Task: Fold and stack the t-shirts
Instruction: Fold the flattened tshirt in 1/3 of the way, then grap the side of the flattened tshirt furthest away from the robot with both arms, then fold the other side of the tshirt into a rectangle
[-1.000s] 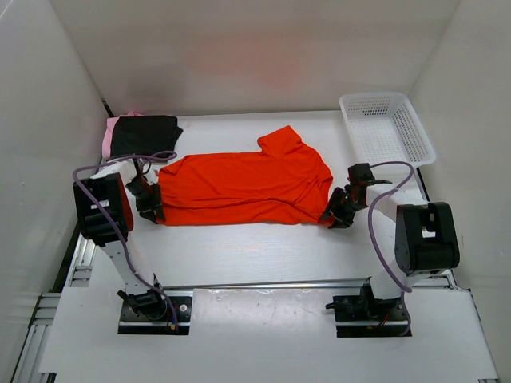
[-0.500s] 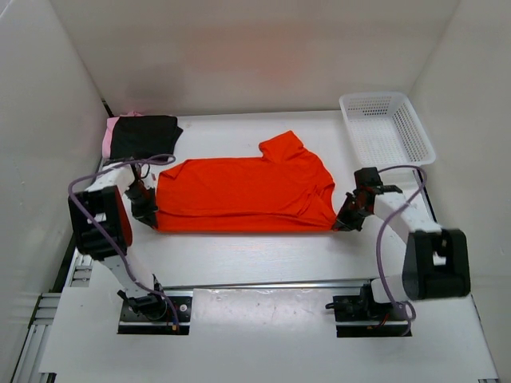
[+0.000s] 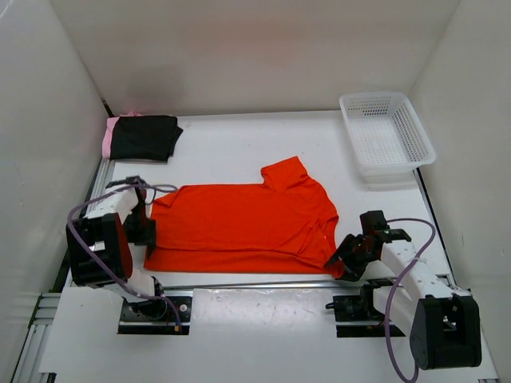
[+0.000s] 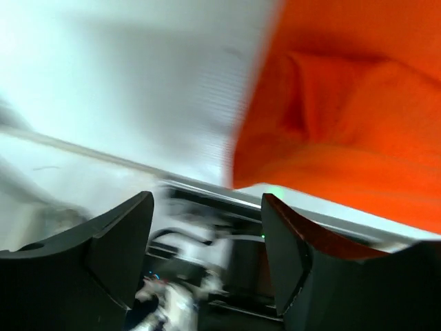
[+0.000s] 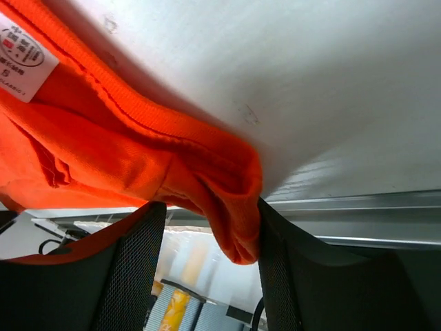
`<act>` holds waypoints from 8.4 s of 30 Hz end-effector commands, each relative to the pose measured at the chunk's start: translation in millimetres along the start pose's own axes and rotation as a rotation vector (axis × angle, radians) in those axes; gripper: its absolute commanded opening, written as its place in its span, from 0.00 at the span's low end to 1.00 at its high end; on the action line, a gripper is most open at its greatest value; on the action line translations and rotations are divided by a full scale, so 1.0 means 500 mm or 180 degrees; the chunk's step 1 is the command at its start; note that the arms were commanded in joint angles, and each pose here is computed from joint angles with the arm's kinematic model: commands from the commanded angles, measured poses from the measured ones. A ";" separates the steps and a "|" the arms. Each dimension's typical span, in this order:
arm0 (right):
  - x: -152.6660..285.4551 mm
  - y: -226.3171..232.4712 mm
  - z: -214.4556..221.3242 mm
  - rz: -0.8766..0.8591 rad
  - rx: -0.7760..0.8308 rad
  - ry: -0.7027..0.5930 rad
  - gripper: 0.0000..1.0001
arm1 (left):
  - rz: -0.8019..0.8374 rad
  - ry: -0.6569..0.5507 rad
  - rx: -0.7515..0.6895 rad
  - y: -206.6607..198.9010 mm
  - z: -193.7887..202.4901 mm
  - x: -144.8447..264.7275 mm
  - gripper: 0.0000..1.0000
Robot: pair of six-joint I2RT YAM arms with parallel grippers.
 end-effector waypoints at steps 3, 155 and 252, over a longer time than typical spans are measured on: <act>0.003 -0.031 0.008 0.0342 0.0020 -0.0019 0.59 | -0.0443 -0.2060 -0.0032 -0.016 -0.148 0.278 0.76; -0.132 0.534 -0.588 0.0088 0.0882 -0.0907 0.00 | -0.0024 -0.1925 -0.0526 -0.228 -0.317 0.107 0.60; 0.004 0.144 -0.036 -0.0026 0.1253 -0.0492 0.00 | 0.1458 -0.2451 -0.1881 -0.376 -0.056 0.447 0.76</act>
Point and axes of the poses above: each gripper's point midway between its finger pads, its own x axis back along the fingers, its own y axis along the line the jaws close on, z = x × y, the point moved 6 cm from there along x, back along the fingers, and after that the axes turned 11 degrees about x, right-handed, at the moved point
